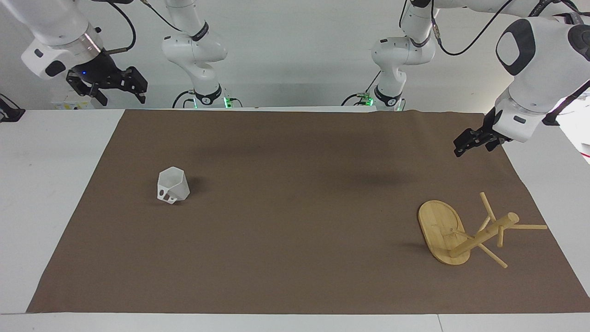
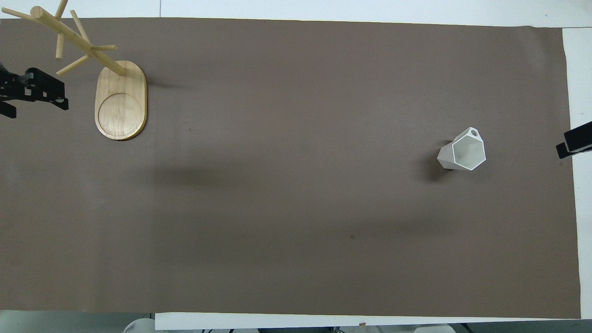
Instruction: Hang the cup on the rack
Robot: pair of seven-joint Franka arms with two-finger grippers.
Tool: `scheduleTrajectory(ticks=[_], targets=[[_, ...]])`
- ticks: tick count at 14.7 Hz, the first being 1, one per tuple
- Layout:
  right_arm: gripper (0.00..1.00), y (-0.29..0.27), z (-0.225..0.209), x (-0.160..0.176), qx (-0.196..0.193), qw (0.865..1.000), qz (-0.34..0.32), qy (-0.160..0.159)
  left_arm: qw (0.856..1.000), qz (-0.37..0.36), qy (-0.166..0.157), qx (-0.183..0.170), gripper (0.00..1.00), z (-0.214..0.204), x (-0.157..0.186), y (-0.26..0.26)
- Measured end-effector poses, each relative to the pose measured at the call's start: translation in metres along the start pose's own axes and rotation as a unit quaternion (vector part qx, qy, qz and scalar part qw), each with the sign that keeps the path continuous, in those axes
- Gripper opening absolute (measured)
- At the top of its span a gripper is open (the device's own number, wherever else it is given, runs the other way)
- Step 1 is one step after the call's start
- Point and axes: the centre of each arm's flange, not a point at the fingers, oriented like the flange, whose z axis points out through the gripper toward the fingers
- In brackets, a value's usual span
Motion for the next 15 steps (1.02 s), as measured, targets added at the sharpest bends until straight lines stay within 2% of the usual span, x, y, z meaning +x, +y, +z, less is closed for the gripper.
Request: scheduleTrajectory(ticks=[7, 11, 13, 15], targets=[[1.0, -0.003, 0.0, 0.0, 0.0, 1.0, 0.001, -0.001, 1.0, 0.0, 0.0, 0.0, 1.0, 0.0, 0.0, 0.0], [1.0, -0.022, 0.002, 0.002, -0.003, 1.0, -0.022, -0.005, 1.0, 0.0, 0.0, 0.0, 1.0, 0.0, 0.0, 0.0], [1.0, -0.021, 0.001, 0.008, -0.006, 0.997, -0.075, 0.014, 1.0, 0.0, 0.0, 0.0, 1.0, 0.0, 0.0, 0.0], [1.0, -0.001, 0.005, 0.017, -0.011, 0.985, -0.166, 0.041, 1.0, 0.0, 0.0, 0.0, 1.0, 0.0, 0.0, 0.0]])
